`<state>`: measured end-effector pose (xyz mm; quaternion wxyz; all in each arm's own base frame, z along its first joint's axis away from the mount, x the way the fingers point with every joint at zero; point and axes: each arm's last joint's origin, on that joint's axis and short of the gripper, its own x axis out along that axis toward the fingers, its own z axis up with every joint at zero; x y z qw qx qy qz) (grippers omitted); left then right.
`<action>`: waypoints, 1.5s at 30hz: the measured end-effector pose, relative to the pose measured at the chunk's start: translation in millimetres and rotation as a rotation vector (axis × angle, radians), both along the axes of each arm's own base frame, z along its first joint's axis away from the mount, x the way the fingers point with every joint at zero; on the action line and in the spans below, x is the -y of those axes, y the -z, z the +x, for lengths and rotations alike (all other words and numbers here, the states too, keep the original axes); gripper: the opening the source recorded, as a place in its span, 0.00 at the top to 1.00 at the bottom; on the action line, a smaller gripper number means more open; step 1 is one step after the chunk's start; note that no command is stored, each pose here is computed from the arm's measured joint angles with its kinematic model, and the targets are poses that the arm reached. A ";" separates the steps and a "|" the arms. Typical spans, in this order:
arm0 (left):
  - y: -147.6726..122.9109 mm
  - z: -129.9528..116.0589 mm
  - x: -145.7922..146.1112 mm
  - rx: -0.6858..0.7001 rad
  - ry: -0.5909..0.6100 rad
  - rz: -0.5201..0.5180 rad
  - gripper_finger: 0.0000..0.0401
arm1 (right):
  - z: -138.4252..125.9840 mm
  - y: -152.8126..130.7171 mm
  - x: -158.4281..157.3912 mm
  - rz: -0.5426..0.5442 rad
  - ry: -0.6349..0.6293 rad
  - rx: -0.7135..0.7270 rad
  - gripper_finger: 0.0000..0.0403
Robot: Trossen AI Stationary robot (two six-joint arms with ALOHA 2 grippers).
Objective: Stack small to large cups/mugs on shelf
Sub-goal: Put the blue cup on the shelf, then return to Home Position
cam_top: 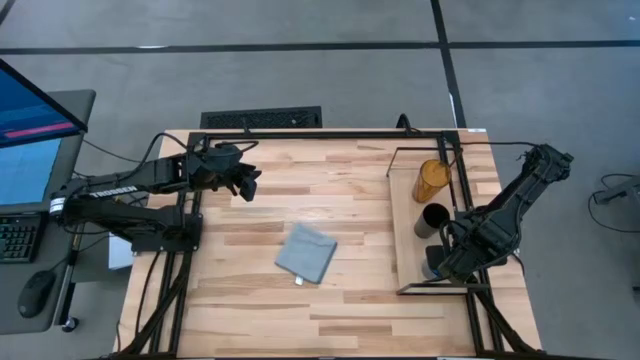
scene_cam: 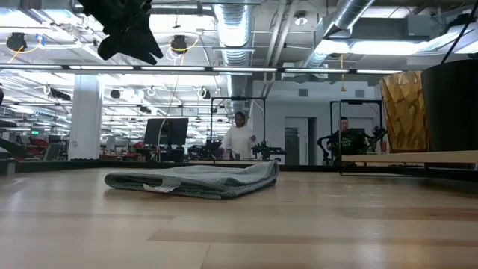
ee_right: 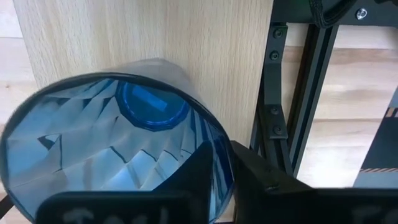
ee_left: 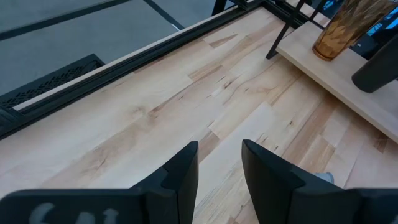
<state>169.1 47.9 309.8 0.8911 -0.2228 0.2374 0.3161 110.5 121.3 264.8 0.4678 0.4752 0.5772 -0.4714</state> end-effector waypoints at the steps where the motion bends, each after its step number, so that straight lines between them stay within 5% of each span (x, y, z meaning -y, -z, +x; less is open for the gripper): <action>1: 0.0 0.0 0.0 0.000 0.000 0.000 0.72 | 0.0 0.0 -0.1 0.002 0.000 -0.001 0.79; 14: 0.1 0.2 0.6 0.006 0.014 -0.018 0.72 | 1.2 -6.6 -1.5 0.024 -0.007 0.015 0.49; 25: 0.1 0.3 0.7 0.007 0.014 -0.019 0.72 | -4.5 -47.6 4.6 0.016 -0.029 0.014 0.46; 29: -0.1 0.3 0.5 0.008 0.011 -0.014 0.72 | -4.9 -64.4 10.9 0.009 -0.087 0.144 0.46; 32: -1.8 1.1 -0.3 0.014 0.005 0.019 0.72 | -3.8 -75.2 21.1 -0.115 -0.133 0.338 0.46; 37: -8.4 5.2 -1.3 0.061 0.040 0.089 0.72 | -6.5 -95.6 44.5 -0.491 -0.330 0.666 0.46; 40: -12.0 6.6 -1.6 0.064 0.078 0.155 0.72 | -11.5 -106.4 57.5 -0.695 -0.594 0.703 0.46; 45: -20.5 4.5 -0.4 0.116 0.126 0.214 0.72 | -23.8 -123.4 81.2 -1.037 -0.681 0.754 0.46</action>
